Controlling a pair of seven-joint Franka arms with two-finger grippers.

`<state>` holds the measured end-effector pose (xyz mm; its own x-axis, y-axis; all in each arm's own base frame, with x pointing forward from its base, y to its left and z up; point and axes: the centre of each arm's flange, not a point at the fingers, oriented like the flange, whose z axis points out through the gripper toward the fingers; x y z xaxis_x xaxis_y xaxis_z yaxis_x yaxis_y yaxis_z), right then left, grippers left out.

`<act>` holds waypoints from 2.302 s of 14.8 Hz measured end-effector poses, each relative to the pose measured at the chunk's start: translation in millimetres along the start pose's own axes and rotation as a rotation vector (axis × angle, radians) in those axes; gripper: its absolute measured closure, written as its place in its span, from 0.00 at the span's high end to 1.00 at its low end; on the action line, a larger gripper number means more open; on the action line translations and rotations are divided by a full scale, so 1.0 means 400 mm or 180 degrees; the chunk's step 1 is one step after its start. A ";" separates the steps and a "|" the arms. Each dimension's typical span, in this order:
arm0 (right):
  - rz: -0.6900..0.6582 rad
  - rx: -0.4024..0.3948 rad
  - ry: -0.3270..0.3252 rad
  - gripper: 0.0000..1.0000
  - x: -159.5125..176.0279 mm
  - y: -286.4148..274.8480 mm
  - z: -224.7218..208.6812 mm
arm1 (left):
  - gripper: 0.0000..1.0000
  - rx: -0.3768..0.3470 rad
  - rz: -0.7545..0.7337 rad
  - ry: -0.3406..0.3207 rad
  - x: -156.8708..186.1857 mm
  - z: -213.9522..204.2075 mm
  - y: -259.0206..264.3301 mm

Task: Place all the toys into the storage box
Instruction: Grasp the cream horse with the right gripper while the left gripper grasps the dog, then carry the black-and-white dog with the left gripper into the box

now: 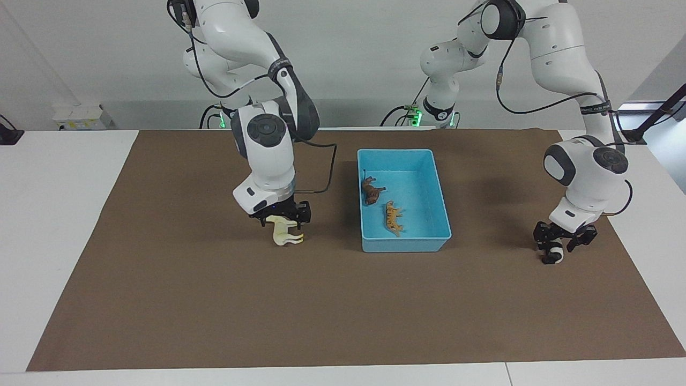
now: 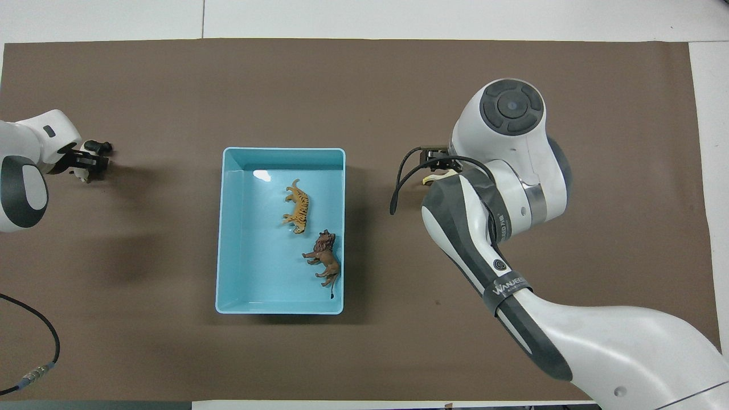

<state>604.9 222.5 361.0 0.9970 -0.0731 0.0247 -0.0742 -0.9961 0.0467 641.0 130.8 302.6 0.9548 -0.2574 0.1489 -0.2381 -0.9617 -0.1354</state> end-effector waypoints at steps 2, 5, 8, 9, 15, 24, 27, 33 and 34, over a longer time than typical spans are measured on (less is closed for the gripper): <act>-0.0082 0.0000 -0.0005 1.00 -0.030 0.011 0.073 | 0.46 0.0016 -0.0163 0.0032 0.003 -0.010 -0.004; -0.0188 -0.0005 -0.0017 1.00 -0.051 0.021 0.118 | 0.44 0.0012 -0.0363 0.0025 0.005 -0.012 -0.004; -0.0238 -0.0013 -0.0039 1.00 -0.060 0.023 0.132 | 0.44 -0.0037 -0.0432 -0.0132 0.035 -0.064 -0.018; -0.0259 0.0004 0.0000 1.00 -0.062 0.023 0.139 | 0.44 -0.0069 -0.0470 -0.0169 0.057 -0.107 -0.030; -0.0338 0.0048 0.0115 0.93 -0.082 0.033 0.185 | 0.44 -0.0221 -0.0986 -0.0220 0.140 -0.422 0.048; -0.0300 -0.0002 -0.0036 0.42 -0.028 0.024 0.016 | 0.44 -0.0224 -0.1623 -0.0585 0.146 -0.681 0.751; -0.0236 -0.0028 -0.0150 0.41 0.008 0.047 -0.267 | 0.44 -0.0226 -0.1568 -0.0560 0.060 -0.628 0.977; -0.0227 -0.0012 -0.0135 0.41 0.006 0.055 -0.390 | 0.88 -0.0230 -0.1579 -0.0518 0.002 -0.601 0.967; -0.0228 -0.0019 -0.0146 0.41 0.008 0.053 -0.384 | 1.00 -0.0236 -0.1591 -0.0505 0.003 -0.606 0.961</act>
<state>603.2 208.6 515.2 0.9997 -0.0039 -0.0247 -0.0026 -0.9986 0.0526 507.4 -261.9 488.3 0.9688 0.2462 0.0268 0.2467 -0.9690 -0.0154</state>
